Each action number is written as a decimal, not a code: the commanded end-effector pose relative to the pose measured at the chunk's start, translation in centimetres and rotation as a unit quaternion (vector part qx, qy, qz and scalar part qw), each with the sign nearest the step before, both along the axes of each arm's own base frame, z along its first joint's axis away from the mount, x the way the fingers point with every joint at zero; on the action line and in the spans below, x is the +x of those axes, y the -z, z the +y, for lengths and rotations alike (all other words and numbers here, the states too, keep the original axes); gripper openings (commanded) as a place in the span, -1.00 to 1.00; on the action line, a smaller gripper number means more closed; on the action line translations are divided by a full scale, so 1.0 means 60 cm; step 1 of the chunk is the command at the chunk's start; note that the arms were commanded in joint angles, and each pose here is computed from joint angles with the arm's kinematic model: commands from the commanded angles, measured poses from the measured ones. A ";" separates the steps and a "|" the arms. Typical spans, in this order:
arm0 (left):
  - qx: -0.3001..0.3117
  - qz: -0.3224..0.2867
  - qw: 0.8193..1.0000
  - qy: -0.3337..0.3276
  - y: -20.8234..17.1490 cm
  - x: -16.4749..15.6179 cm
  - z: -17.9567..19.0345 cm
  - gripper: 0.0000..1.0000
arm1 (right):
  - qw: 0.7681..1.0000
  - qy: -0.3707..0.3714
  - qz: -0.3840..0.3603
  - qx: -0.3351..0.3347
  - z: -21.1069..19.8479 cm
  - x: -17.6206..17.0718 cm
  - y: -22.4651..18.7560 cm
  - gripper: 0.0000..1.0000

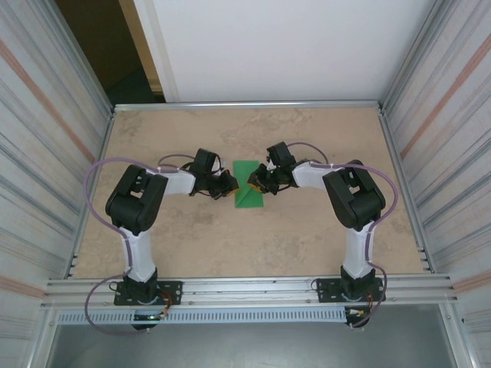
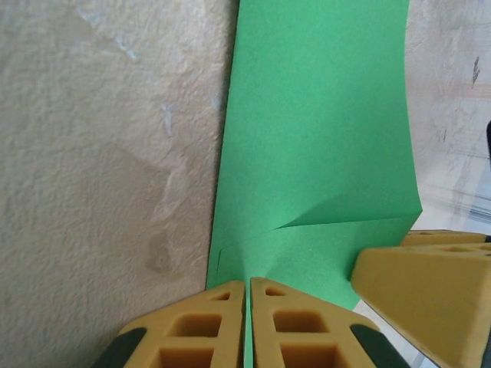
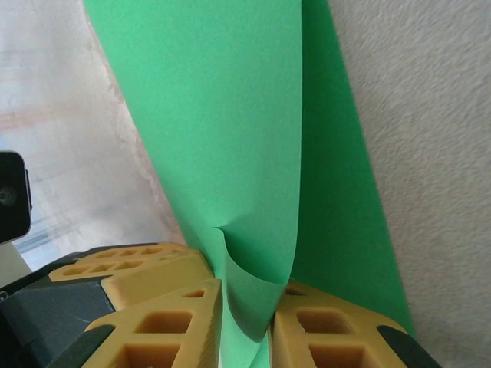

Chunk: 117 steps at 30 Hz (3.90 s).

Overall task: Fold a paper plane with a square sheet of paper (pick it up from the middle)
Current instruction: Pick up the paper from the center of the table, then turn over the paper at the center of the table.

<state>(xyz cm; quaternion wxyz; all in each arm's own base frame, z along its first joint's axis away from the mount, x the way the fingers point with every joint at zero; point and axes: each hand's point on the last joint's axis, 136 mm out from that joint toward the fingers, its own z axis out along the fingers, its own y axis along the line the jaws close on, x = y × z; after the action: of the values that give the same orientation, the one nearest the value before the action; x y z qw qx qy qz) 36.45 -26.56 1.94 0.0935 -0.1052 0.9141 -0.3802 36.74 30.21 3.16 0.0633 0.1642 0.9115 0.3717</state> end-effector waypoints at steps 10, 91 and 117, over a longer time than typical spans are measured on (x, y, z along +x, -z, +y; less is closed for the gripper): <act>-0.002 -0.015 0.999 -0.029 -0.059 0.004 0.039 -0.65 | 0.999 -0.011 -0.043 0.009 0.010 0.001 -0.021 -0.71; 0.000 -0.227 0.973 0.046 -0.290 0.001 0.055 -0.86 | 0.972 0.077 -0.222 0.000 -0.197 0.040 -0.317 0.19; 0.640 -0.218 0.703 0.221 -0.162 0.037 0.039 -0.86 | 0.945 0.183 -0.212 -0.167 -0.331 0.014 -0.281 0.31</act>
<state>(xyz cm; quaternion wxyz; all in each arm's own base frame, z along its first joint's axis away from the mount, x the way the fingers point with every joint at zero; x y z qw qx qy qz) 38.60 -24.06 10.40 0.2416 0.2550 0.9080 0.2283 38.21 11.54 19.87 0.3431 0.2162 0.8825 0.2382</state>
